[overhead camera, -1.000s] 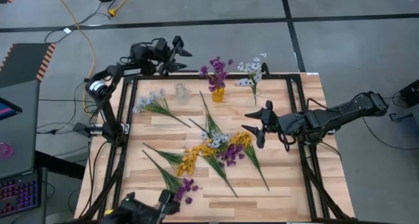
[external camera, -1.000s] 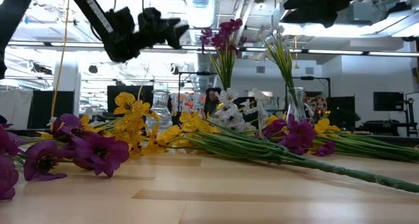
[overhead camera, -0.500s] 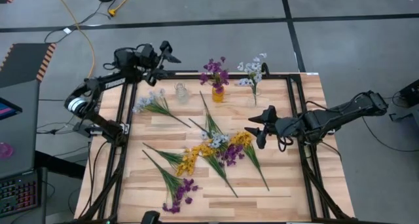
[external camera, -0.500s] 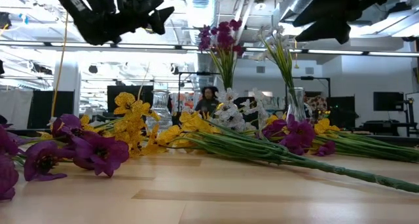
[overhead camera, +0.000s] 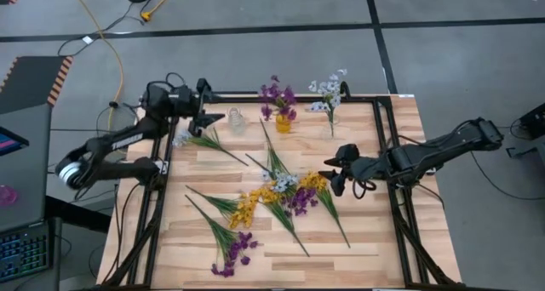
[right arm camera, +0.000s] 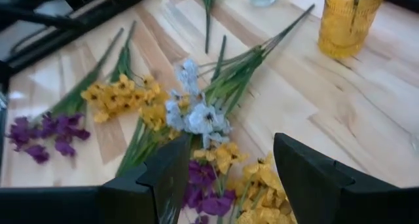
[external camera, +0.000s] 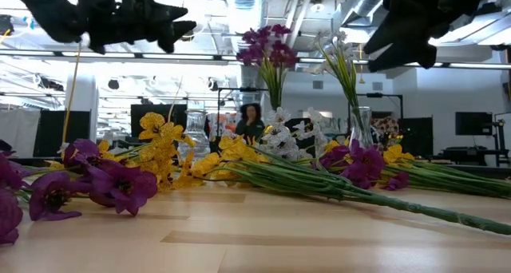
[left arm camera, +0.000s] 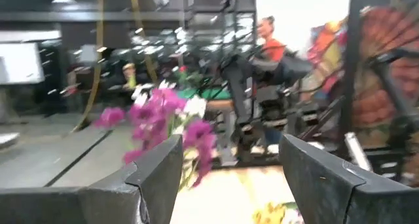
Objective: Sort flowers into vase by color
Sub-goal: Put the right yellow flowers into the left transparent vase
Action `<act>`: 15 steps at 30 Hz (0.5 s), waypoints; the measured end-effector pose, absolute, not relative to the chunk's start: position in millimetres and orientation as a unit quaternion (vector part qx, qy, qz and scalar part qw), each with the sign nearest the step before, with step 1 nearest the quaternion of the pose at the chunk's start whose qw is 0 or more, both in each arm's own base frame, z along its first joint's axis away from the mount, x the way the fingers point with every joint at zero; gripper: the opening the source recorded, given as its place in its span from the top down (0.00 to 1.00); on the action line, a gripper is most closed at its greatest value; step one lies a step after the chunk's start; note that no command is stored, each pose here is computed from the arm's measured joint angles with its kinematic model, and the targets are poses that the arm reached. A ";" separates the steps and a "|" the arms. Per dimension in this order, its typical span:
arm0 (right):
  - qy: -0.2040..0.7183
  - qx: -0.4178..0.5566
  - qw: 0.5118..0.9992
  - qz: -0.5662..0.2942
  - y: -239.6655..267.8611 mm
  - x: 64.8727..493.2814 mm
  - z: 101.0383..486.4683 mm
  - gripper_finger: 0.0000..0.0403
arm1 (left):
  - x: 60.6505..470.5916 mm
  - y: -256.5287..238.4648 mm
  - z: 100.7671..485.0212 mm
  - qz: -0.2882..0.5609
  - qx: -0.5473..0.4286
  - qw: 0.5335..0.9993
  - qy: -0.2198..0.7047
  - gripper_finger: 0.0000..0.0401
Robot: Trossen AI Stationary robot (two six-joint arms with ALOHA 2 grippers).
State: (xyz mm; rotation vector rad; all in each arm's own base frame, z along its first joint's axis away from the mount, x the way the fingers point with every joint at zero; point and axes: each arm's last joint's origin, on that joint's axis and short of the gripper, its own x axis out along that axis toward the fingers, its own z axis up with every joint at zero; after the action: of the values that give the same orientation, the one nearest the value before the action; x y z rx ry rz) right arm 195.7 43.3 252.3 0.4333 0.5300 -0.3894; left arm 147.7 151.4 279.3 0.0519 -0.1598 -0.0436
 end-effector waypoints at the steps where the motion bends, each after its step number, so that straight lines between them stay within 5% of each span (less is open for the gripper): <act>1: 0.263 0.209 0.922 -0.191 43.8 197.4 250.2 0.38 | 147.2 146.5 277.4 -0.007 0.027 0.997 -0.066 0.40; 8: 0.297 0.197 0.914 -0.193 47.6 208.1 235.8 0.38 | 141.7 109.0 260.6 0.114 0.049 0.989 0.084 0.40; 15: 0.339 0.229 0.895 -0.178 53.2 217.5 220.5 0.38 | 139.2 78.9 250.0 0.122 0.028 0.977 0.170 0.40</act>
State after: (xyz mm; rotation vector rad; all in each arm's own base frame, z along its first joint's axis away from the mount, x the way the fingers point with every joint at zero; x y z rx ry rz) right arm 217.5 53.2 220.5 0.4741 0.7032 -0.3687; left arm 139.2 78.9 250.0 0.0569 0.3423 0.2456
